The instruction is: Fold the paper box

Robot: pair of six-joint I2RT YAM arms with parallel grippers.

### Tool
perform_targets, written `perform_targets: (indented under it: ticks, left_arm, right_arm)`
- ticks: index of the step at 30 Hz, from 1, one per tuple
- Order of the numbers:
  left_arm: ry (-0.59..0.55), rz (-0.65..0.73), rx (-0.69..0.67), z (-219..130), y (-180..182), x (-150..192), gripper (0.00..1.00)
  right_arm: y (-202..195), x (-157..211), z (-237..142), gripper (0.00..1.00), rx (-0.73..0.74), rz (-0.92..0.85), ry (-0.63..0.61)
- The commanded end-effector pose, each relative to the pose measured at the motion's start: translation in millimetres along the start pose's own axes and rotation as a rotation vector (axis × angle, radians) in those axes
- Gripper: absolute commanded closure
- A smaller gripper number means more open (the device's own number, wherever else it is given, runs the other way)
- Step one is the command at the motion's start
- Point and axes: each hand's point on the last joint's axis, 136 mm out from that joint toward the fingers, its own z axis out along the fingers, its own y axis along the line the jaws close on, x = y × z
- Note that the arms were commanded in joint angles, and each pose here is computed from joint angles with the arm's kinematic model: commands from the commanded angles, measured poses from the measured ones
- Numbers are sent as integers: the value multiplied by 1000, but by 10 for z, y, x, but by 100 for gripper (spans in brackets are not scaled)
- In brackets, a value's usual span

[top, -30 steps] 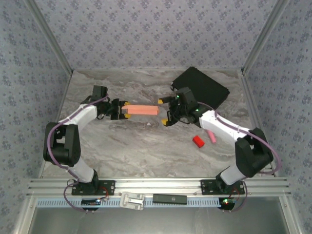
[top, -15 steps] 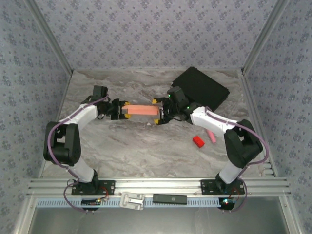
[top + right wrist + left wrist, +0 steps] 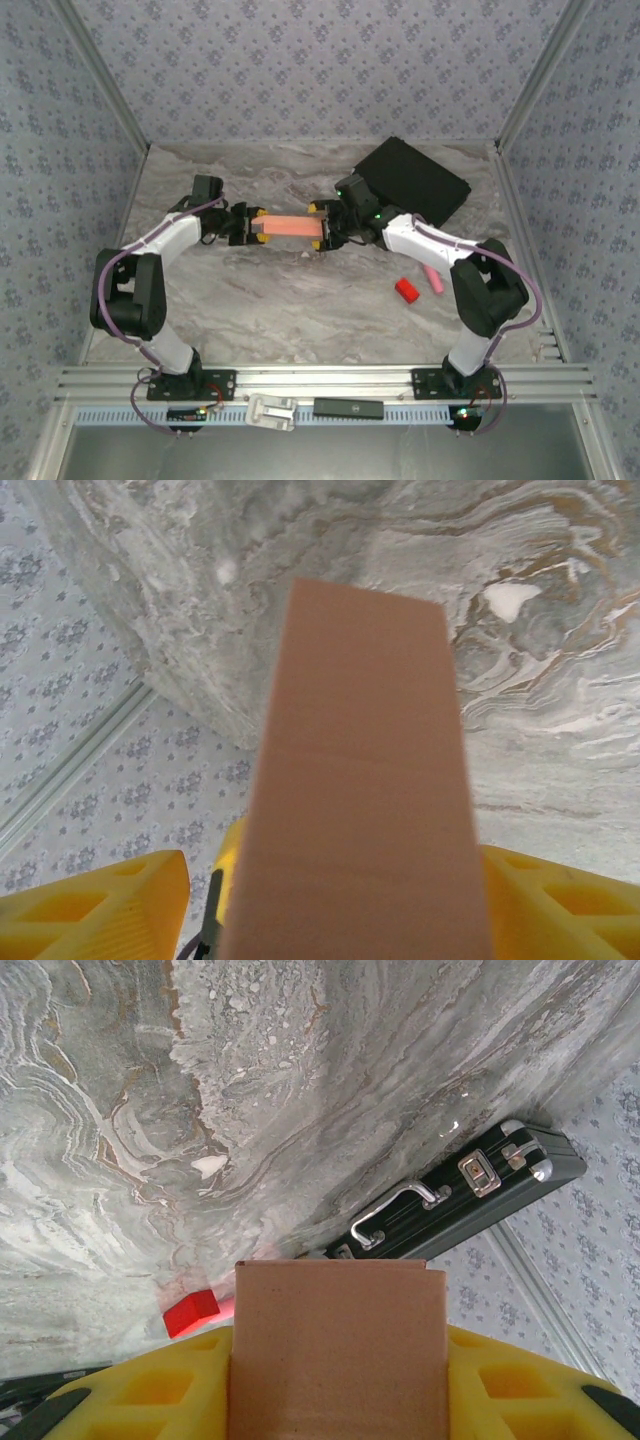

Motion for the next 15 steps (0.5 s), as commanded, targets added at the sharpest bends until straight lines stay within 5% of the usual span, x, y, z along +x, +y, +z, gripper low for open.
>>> perform_targets:
  ticks: [1,15]
  left_arm:
    - [7,7,10,-2,-93,63,98]
    - [8,12,14,-4,-116,82,99]
  right_arm:
    - [-27,-74,30,28,25,-3,-52]
    - [-100,-183,68,37,74,-14,-118]
